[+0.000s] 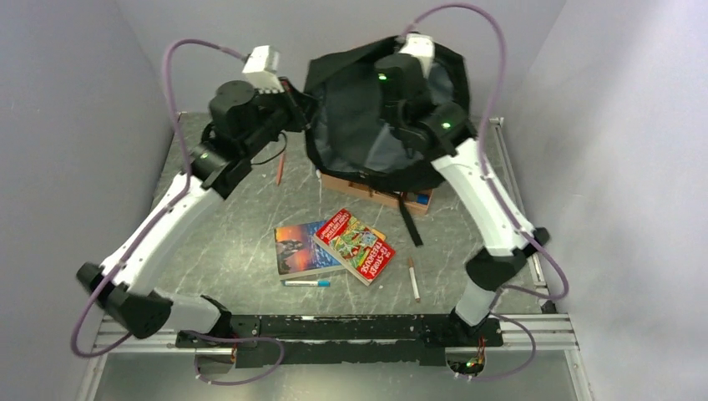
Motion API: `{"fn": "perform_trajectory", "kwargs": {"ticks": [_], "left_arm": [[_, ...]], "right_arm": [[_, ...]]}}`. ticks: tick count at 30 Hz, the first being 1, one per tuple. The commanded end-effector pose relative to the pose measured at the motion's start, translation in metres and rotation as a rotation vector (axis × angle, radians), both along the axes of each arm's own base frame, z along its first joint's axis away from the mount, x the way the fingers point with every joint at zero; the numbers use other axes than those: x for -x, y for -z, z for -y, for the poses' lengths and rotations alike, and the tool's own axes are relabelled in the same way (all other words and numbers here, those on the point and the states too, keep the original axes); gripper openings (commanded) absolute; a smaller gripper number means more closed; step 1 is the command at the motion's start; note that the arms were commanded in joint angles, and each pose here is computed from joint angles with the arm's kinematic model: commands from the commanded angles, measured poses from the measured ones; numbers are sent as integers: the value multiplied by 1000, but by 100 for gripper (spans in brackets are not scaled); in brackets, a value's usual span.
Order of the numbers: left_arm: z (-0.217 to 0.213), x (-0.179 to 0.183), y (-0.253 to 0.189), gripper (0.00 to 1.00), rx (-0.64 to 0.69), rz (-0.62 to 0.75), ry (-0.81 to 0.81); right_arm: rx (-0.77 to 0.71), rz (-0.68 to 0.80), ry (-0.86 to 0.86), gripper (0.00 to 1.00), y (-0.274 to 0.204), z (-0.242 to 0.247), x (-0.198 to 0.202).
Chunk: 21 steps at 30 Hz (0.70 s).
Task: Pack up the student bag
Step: Pick up the student bag at the center of the board, then place the student bag at the center of the board.
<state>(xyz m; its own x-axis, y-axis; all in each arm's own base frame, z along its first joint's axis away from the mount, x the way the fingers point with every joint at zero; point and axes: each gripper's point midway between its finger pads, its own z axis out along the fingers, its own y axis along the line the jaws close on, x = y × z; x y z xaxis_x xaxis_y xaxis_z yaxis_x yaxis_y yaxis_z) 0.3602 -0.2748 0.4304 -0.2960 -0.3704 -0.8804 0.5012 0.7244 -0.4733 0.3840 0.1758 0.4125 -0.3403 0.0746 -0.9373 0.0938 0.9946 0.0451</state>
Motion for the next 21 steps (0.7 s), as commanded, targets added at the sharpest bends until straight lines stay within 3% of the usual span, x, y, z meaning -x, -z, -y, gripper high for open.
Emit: {"fn": "perform_trajectory", "kwargs": {"ticks": [1,9,21], "left_arm": [[-50,23,-18,5,10,11,-157],[-135,61,-37,5,8,38,-430],[-239,112,-1,5,-38,-36,-816]], "right_arm": [[-42,167,-147,0,-54,-81,3],[32,393,-349,0,-91,-192,35],[135,557,-745,0,-45,-327,25]]}}
